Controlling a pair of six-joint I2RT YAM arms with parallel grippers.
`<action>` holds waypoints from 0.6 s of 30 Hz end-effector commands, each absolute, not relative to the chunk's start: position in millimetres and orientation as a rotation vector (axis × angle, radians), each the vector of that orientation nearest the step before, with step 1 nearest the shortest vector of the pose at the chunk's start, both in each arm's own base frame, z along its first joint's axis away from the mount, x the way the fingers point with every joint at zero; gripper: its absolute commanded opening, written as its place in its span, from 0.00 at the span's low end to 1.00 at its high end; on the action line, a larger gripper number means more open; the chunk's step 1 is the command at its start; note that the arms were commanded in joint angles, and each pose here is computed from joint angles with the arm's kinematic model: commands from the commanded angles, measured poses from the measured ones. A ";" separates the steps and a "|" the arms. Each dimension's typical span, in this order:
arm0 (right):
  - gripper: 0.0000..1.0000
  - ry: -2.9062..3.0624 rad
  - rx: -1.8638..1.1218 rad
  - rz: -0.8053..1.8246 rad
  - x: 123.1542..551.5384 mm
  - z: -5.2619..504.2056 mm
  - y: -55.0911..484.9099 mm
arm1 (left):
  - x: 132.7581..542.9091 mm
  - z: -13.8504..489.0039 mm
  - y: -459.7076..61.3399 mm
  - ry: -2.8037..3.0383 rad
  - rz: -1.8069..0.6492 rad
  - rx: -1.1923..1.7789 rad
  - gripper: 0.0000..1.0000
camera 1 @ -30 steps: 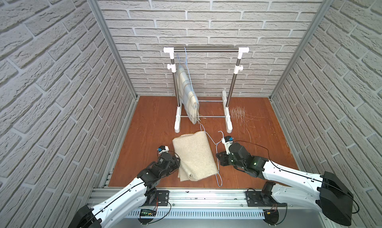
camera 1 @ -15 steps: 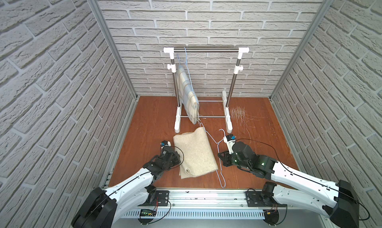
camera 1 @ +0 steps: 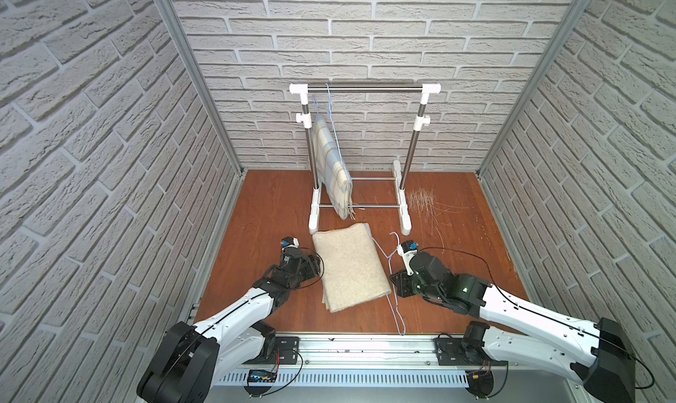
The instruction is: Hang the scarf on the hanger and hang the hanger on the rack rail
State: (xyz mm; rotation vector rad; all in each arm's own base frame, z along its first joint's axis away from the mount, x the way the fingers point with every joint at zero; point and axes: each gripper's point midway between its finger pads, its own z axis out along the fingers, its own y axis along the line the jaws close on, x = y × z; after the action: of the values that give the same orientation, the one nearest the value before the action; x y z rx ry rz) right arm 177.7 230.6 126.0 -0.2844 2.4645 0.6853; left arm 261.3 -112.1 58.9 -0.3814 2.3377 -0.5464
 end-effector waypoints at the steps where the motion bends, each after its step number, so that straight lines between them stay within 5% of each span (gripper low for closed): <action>1: 0.03 2.396 -0.297 0.682 187.7 149.6 236.5 | 265.0 102.6 -118.2 2.242 -0.556 -0.335 0.76; 11: 0.03 2.399 -0.326 0.666 193.3 152.7 245.3 | 200.8 128.2 -208.4 2.425 -0.736 -0.127 0.72; 18: 0.03 2.399 -0.335 0.659 194.8 151.7 246.7 | 145.4 107.5 -178.9 2.547 -0.540 -0.263 0.70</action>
State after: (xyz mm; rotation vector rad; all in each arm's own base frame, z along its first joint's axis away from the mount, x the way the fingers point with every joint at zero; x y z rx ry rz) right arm 186.8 240.1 134.6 -0.3327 2.4594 0.6442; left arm 153.1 -214.0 112.0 -0.0812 2.5420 -0.6845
